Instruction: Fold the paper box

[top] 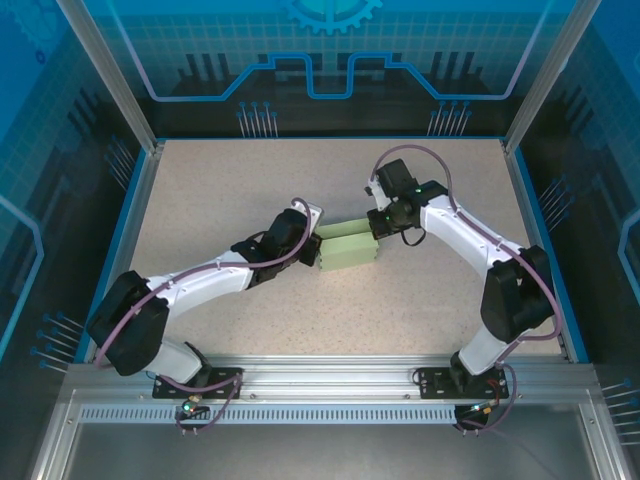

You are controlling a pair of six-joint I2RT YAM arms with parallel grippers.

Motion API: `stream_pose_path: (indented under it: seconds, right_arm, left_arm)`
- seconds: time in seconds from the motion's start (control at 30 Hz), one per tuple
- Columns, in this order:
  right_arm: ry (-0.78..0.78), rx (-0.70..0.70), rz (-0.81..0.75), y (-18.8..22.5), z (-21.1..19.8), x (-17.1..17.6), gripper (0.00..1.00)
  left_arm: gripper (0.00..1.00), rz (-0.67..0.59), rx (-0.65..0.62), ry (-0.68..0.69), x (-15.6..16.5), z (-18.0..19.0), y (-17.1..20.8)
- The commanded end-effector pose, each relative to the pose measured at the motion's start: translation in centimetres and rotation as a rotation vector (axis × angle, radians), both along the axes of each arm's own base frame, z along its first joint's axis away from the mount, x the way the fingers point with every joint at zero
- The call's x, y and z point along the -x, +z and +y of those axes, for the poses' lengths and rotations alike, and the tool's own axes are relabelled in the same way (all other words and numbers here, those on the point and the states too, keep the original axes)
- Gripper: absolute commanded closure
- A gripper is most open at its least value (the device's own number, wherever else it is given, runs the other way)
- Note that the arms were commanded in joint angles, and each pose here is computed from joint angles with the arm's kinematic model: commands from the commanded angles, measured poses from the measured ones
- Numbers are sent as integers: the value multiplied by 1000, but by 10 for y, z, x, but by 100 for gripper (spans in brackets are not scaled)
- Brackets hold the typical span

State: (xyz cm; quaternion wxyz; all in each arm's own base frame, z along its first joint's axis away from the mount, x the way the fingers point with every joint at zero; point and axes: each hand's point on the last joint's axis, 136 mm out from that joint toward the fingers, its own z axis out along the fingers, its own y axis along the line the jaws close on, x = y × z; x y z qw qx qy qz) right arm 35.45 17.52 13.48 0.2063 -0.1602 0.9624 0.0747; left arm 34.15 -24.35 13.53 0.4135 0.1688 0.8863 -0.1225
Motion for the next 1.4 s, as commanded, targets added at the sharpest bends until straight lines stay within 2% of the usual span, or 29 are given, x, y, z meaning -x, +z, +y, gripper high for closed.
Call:
stream_pose_path:
  seconds: [0.0,0.37,0.93,1.37]
  right_arm:
    - [-24,-4,76,-16,6,23,95]
    - [-75,-28,44,-24,8,30,95]
    - [28,23,-25,-48,7,40,97]
    - [9,-45,-99,-22,18,32,98]
  left_arm:
    - [99,21,35,11,0,-11,4]
    - [99,55,42,39,0,-9,1]
    - [99,106,58,69,4,-9,0]
    - [100,93,67,91,-2,-10,8]
